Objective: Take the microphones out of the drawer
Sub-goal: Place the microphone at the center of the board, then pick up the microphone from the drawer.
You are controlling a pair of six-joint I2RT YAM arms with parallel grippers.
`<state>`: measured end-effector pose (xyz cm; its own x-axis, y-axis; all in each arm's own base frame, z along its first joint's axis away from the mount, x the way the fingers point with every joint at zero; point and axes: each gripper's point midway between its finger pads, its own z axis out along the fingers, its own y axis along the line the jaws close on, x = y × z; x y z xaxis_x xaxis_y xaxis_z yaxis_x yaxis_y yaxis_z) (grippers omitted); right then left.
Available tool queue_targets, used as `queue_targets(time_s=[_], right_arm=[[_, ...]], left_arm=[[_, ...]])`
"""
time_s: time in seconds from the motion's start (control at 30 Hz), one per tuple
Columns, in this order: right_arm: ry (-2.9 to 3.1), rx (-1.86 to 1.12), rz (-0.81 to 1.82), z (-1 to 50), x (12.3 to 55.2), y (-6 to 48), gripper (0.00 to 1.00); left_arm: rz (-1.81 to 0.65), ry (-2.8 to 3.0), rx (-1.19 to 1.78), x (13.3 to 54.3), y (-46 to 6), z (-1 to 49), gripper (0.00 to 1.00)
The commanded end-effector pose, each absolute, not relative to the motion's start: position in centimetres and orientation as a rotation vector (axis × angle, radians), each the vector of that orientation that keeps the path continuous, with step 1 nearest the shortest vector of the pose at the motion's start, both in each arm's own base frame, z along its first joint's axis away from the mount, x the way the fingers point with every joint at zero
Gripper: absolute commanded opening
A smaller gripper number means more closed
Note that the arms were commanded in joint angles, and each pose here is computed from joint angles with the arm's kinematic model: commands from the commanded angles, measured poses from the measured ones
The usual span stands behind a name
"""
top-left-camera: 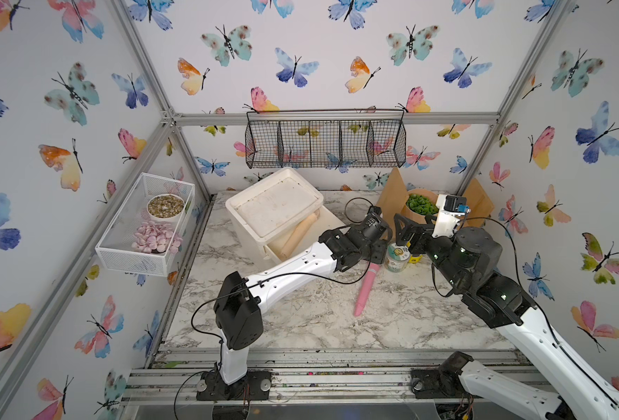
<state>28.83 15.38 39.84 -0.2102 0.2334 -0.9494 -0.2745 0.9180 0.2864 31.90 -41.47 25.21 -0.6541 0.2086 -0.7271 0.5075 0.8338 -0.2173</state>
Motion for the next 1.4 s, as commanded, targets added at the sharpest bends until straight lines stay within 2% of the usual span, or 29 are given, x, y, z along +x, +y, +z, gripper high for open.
queue_targets(time_s=[0.0,0.33,0.63,0.97,1.37], right_arm=[[1.704,-0.050,0.533,40.6,28.9,16.5,0.98],[1.829,-0.212,0.782,37.4,29.2,22.7,0.98],[1.970,-0.366,1.048,33.3,29.5,29.0,0.98],[2.042,-0.385,1.109,31.5,30.1,30.8,0.98],[2.040,-0.379,1.088,31.5,30.0,30.4,0.98]], left_arm=[[-0.515,2.202,0.496,32.8,-39.0,28.8,0.66],[-0.392,2.186,0.375,36.4,-29.1,31.1,0.67],[-0.273,2.277,0.343,37.3,-22.8,28.5,0.67],[-0.156,2.378,0.382,37.1,-19.8,25.2,0.67],[-0.013,2.464,0.405,38.4,-18.4,22.2,0.66]])
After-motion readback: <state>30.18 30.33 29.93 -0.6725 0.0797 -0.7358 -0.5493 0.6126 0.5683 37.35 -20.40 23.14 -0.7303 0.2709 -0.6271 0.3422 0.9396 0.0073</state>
